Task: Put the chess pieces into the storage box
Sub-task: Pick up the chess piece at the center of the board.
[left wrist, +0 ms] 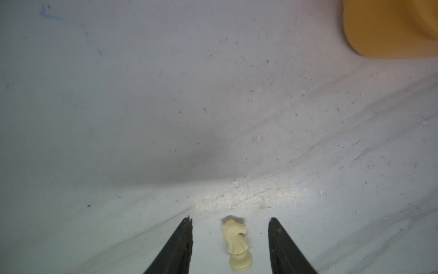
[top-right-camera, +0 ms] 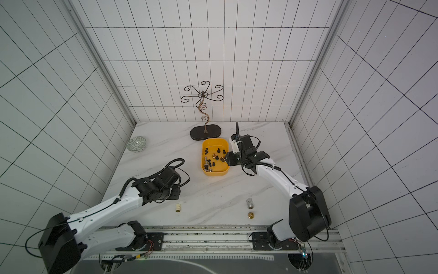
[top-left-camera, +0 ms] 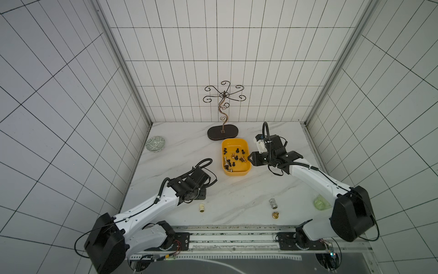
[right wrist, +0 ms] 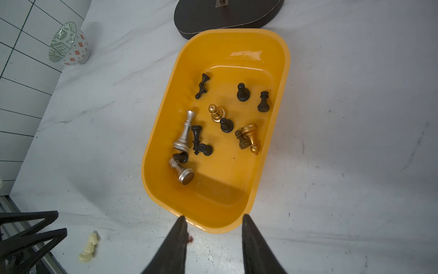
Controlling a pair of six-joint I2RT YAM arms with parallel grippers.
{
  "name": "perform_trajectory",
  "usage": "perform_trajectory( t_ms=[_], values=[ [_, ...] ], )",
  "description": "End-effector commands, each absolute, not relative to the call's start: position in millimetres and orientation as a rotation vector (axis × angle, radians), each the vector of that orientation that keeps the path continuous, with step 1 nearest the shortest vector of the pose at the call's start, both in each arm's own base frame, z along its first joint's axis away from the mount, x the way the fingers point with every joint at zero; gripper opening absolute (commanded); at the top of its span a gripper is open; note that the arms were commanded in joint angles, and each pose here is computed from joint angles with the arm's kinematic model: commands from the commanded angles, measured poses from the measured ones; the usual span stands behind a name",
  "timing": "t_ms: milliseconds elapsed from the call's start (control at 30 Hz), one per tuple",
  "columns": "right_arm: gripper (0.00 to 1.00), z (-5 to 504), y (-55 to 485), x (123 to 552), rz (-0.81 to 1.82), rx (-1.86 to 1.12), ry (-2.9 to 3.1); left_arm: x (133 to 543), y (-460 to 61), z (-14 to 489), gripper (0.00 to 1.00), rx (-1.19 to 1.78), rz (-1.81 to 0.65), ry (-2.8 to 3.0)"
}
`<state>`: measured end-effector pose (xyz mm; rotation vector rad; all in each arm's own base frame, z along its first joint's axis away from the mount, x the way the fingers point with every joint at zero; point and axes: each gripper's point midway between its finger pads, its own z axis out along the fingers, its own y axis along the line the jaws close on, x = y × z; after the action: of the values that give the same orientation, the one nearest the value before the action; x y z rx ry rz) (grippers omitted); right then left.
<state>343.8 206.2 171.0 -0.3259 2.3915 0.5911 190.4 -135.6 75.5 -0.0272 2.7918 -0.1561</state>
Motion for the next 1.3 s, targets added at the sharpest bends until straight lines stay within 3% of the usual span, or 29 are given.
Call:
perform_trajectory(
  t_ms=[0,300,900,1267],
  values=[
    [0.39,162,199,329,0.615,-0.352,2.393,173,-120,65,0.51,-0.176,-0.069,2.831],
    [0.40,154,197,324,0.654,-0.369,2.392,157,-141,56,0.51,-0.153,-0.231,2.856],
    [0.40,142,189,315,0.653,-0.357,2.413,145,-155,24,0.49,-0.043,-0.173,2.956],
    [0.40,133,183,312,0.645,-0.345,2.433,140,-156,12,0.31,-0.012,-0.119,2.962]
  ],
)
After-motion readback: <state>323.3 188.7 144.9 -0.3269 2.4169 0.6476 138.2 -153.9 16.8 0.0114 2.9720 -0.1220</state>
